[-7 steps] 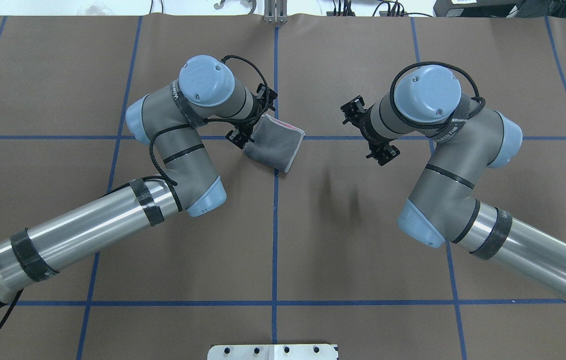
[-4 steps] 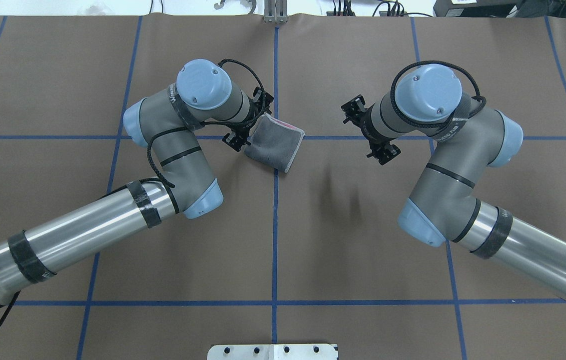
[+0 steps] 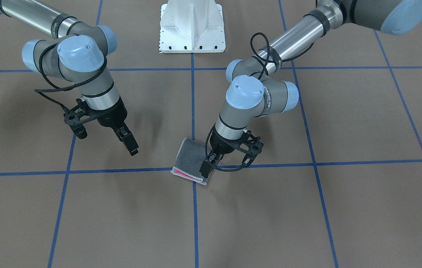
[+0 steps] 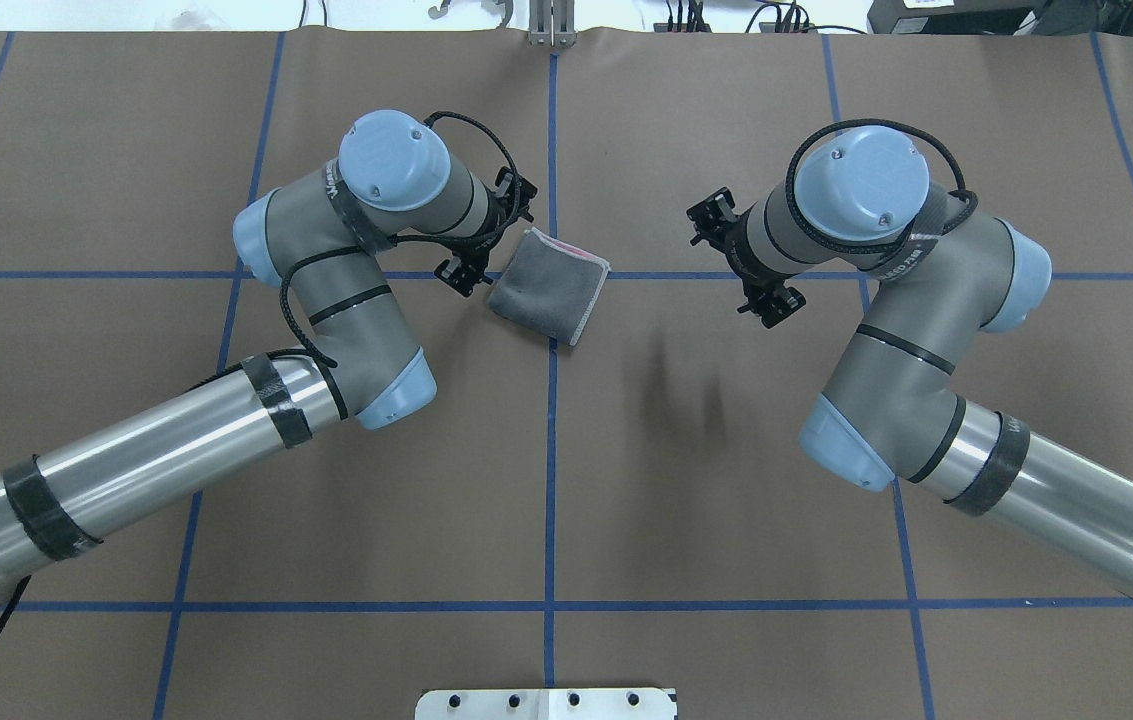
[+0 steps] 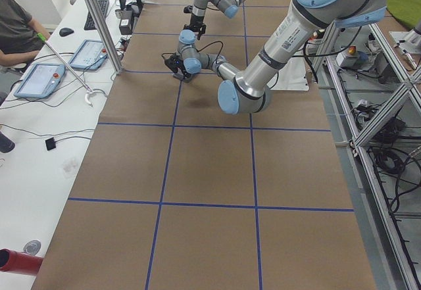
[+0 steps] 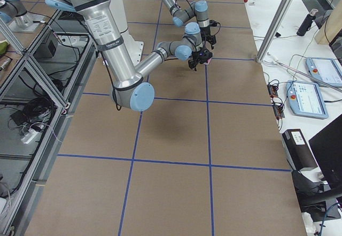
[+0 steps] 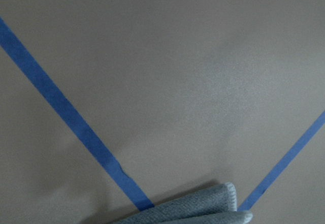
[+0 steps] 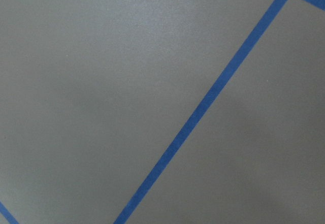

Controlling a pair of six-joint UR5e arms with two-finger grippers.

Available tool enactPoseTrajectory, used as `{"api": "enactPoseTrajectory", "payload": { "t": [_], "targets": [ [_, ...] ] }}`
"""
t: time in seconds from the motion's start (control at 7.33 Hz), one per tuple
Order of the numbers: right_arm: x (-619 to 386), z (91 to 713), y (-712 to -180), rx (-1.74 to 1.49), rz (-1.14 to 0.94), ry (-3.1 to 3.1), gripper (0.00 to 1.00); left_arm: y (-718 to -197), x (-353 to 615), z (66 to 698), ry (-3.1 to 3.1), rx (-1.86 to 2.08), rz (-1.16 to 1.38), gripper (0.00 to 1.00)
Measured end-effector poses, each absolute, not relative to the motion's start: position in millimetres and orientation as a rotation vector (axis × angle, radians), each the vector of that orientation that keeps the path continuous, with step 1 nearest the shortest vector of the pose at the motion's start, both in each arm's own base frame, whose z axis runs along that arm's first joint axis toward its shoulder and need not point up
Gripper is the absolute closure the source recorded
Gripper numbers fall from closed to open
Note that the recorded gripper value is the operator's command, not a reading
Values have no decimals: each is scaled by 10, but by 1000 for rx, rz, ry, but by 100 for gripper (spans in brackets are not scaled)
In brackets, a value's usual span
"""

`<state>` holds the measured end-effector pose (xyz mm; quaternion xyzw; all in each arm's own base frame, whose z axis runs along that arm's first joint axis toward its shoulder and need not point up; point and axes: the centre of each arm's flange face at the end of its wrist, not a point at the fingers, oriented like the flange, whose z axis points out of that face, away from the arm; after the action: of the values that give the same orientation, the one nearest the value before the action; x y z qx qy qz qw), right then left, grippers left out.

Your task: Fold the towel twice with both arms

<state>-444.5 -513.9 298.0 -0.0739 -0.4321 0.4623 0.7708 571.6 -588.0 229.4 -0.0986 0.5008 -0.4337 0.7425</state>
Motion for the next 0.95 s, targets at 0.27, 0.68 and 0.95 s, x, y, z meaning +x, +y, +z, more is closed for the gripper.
{"api": "enactPoseTrajectory", "payload": {
  "t": [0.27, 0.68, 0.95],
  "targets": [
    [-4237, 2980, -5290, -146, 995, -938, 0, -6022, 5253, 2349, 1124, -215, -909, 1],
    [-3575, 3189, -5655, -92, 876, -924, 0, -5631, 4098, 3135, 1079, -23, -650, 1],
    [-3139, 3534, -5676, -35, 725, -894, 0, -5344, 3305, 3654, 929, 132, -373, 1]
  ]
}}
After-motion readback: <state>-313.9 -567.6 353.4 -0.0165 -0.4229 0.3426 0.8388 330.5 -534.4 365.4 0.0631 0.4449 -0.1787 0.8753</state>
